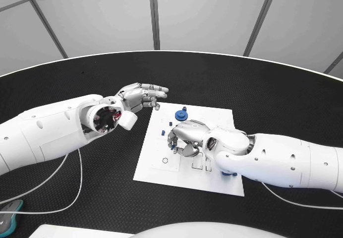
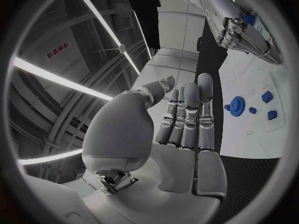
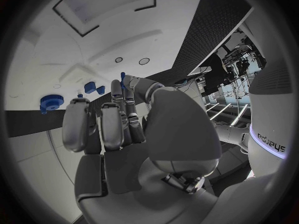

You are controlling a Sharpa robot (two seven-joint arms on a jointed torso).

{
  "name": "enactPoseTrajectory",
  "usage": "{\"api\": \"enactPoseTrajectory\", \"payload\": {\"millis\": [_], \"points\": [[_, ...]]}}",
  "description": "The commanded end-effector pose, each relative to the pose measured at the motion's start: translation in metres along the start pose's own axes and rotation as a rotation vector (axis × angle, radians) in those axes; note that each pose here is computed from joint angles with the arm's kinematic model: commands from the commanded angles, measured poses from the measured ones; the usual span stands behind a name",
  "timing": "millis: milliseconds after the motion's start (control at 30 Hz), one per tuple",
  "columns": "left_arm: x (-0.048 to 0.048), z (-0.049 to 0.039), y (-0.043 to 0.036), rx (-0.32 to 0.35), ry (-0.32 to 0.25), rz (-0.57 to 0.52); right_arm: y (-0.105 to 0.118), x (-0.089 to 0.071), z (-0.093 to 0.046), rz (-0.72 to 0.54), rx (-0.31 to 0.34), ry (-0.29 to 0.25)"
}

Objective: Assemble the parts on the task board

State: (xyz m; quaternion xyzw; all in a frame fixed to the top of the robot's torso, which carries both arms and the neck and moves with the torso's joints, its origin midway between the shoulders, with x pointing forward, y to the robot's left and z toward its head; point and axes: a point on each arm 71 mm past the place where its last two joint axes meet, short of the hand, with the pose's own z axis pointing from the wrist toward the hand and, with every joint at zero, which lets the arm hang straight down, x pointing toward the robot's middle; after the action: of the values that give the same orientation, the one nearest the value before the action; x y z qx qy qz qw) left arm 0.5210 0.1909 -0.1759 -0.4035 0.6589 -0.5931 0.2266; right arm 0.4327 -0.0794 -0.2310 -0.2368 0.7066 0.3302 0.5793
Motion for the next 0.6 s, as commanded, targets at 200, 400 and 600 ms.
{"api": "enactPoseTrajectory", "payload": {"millis": [200, 400, 600], "points": [[-0.0003, 0.0003, 0.0001, -0.001, 0.001, 0.0, 0.0008, 0.0039, 0.0002, 0.0, -0.004, 0.024], [-0.0008, 0.0, 0.0002, -0.002, 0.001, 0.0, -0.0013, 0.0049, -0.0014, -0.001, 0.001, 0.031], [-0.0018, -0.0005, 0.0002, -0.003, -0.001, 0.0, -0.0032, 0.0049, -0.0034, -0.001, 0.007, 0.032]]}}
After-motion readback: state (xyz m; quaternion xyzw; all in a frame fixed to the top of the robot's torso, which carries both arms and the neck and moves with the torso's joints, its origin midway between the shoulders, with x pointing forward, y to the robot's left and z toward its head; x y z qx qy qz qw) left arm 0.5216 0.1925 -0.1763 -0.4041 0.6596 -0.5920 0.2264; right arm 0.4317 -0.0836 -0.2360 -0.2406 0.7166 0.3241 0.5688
